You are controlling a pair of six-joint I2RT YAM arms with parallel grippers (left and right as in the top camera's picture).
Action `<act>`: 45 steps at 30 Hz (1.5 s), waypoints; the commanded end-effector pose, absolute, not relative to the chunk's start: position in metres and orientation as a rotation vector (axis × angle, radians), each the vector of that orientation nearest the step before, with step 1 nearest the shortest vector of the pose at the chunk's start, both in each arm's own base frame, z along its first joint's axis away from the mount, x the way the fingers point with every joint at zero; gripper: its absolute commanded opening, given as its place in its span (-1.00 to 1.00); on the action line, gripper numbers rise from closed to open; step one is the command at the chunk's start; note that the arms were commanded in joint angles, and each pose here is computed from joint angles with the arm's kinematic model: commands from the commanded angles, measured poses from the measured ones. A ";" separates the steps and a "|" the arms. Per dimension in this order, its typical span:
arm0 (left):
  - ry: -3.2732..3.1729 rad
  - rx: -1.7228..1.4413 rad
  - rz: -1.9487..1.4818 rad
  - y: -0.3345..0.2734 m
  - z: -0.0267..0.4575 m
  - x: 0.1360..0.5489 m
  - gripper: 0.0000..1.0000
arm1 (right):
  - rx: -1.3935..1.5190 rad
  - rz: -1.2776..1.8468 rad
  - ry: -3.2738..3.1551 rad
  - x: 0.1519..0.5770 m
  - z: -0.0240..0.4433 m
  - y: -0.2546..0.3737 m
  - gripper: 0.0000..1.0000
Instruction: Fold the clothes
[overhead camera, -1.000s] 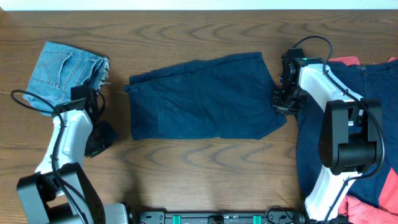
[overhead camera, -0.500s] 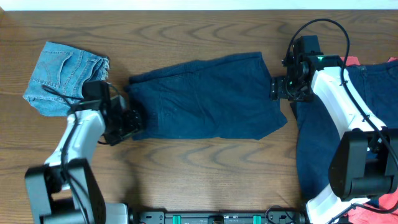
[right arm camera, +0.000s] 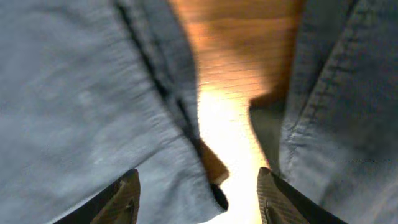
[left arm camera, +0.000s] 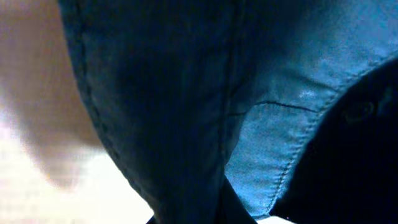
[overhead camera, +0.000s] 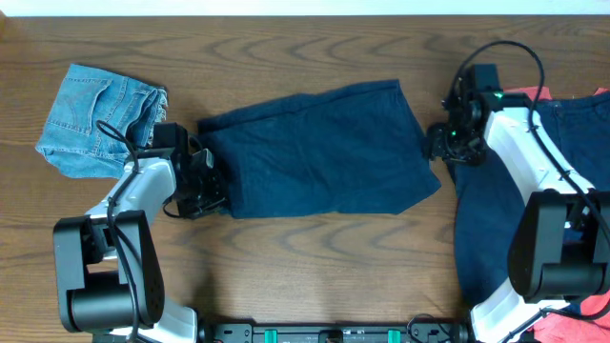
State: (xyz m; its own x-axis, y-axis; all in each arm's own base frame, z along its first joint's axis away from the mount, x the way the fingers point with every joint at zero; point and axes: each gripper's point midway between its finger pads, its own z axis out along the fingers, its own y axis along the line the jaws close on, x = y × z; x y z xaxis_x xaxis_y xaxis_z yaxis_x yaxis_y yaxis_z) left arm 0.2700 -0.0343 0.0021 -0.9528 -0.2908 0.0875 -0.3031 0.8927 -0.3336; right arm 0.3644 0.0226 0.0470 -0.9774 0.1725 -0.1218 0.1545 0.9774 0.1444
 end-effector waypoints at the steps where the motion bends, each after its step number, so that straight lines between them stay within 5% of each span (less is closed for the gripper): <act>1: -2.973 0.491 0.327 -0.009 -0.012 0.247 -0.88 | 0.221 0.325 3.027 0.349 0.025 0.031 0.27; 5: -2.985 0.491 0.325 -0.007 -0.007 0.247 -0.87 | -0.014 0.609 2.961 0.341 0.012 0.069 0.38; 8: -2.998 0.491 0.319 -0.006 -0.003 0.248 -0.88 | -0.049 0.625 2.969 0.329 -0.001 0.079 0.21; 11: -3.017 0.494 0.322 -0.006 0.003 0.250 -0.88 | -0.067 0.629 2.996 0.316 -0.011 0.085 -0.28; 13: -3.033 0.498 0.276 0.000 0.006 0.249 -0.88 | -0.067 0.591 3.009 0.314 -0.013 0.082 -0.90; 14: -3.036 0.504 0.233 0.005 0.008 0.247 -0.87 | -0.062 0.568 3.010 0.316 -0.013 0.079 -0.97; 32: -2.870 0.832 -0.080 0.067 0.018 0.205 -0.86 | 0.196 0.476 2.932 0.341 0.019 0.039 -0.97; 34: -2.852 0.826 -0.079 0.066 0.019 0.201 -0.48 | 0.192 0.504 2.919 0.343 0.021 0.041 -0.94; 37: -2.830 0.822 -0.046 0.061 0.024 0.199 -0.13 | 0.070 0.588 2.860 0.353 0.034 0.052 -0.20; 38: -2.829 0.823 -0.028 0.059 0.027 0.200 -0.10 | 0.029 0.626 2.832 0.358 0.042 0.057 -0.10; 45: -2.863 0.830 0.024 0.060 0.059 0.223 0.01 | -0.015 0.782 2.643 0.400 0.088 0.087 -0.20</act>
State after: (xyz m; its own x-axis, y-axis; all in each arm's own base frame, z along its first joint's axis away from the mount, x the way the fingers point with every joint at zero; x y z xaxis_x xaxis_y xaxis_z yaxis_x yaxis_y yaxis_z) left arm 0.2038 0.0508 0.0416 -0.8190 -0.5264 0.2285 -0.5337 0.8450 0.0338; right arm 0.3869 0.0688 0.0591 -0.9507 0.0920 -0.2962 -0.0630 0.8780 0.4746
